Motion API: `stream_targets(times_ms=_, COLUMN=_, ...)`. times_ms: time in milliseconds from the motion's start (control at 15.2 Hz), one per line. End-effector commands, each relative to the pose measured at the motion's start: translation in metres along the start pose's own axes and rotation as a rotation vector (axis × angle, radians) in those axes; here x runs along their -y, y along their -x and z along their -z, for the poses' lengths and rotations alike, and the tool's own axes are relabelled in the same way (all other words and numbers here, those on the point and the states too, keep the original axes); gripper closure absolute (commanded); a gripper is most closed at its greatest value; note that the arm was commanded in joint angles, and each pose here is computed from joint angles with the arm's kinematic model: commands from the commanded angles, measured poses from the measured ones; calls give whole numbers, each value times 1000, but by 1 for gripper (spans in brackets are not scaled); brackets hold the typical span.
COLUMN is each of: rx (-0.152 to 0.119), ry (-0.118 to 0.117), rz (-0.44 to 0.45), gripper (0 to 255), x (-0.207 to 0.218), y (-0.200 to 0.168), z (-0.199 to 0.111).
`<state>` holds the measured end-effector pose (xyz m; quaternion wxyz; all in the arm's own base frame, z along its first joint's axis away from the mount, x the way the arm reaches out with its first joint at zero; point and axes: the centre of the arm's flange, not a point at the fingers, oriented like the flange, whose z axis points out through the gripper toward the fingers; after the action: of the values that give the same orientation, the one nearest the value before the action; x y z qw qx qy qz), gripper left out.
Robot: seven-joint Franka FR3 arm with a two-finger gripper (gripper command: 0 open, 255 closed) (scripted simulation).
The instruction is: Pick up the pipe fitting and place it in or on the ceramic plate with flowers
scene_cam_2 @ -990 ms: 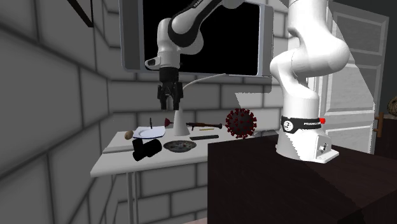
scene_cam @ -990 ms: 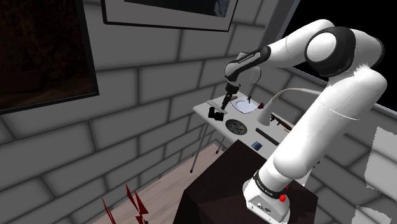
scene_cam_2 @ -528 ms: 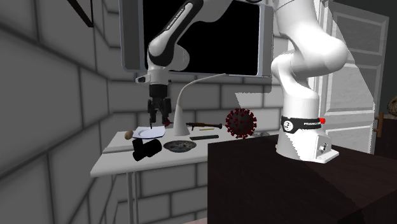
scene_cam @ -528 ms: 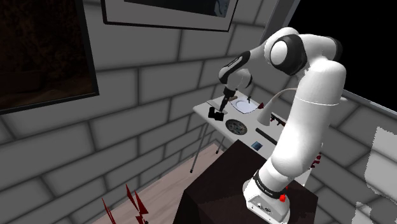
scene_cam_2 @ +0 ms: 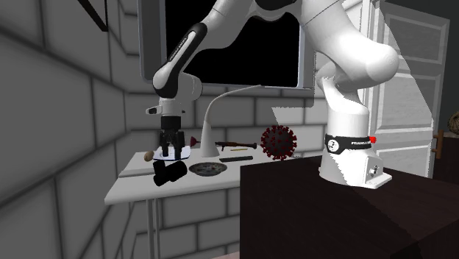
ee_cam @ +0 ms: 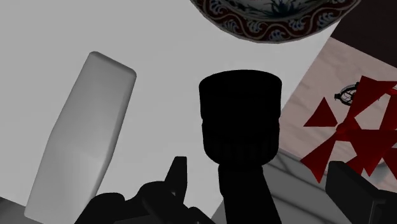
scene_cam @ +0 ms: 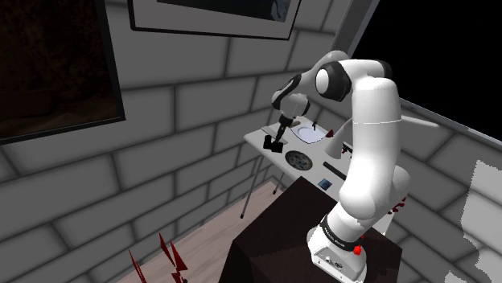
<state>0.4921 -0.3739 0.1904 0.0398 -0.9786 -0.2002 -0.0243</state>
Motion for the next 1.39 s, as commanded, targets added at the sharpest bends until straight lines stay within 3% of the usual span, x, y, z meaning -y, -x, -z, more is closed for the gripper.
stream_targets(times_ms=0, rx=-2, ry=-1, rz=3, gripper=0, x=-4, y=-1, z=-13)
stream_targets(times_ms=396, rx=-2, ry=-1, rz=3, gripper=0, x=-4, y=-1, z=-43)
stream_targets(times_ms=858, rx=-2, ry=-1, rz=3, gripper=0, x=-4, y=-1, z=-43)
stream_targets(times_ms=924, rx=-2, ry=-1, rz=3, gripper=255, x=-4, y=-1, z=-43)
stream_targets(times_ms=1320, rx=-2, ry=-1, rz=3, gripper=255, x=-4, y=-1, z=-43)
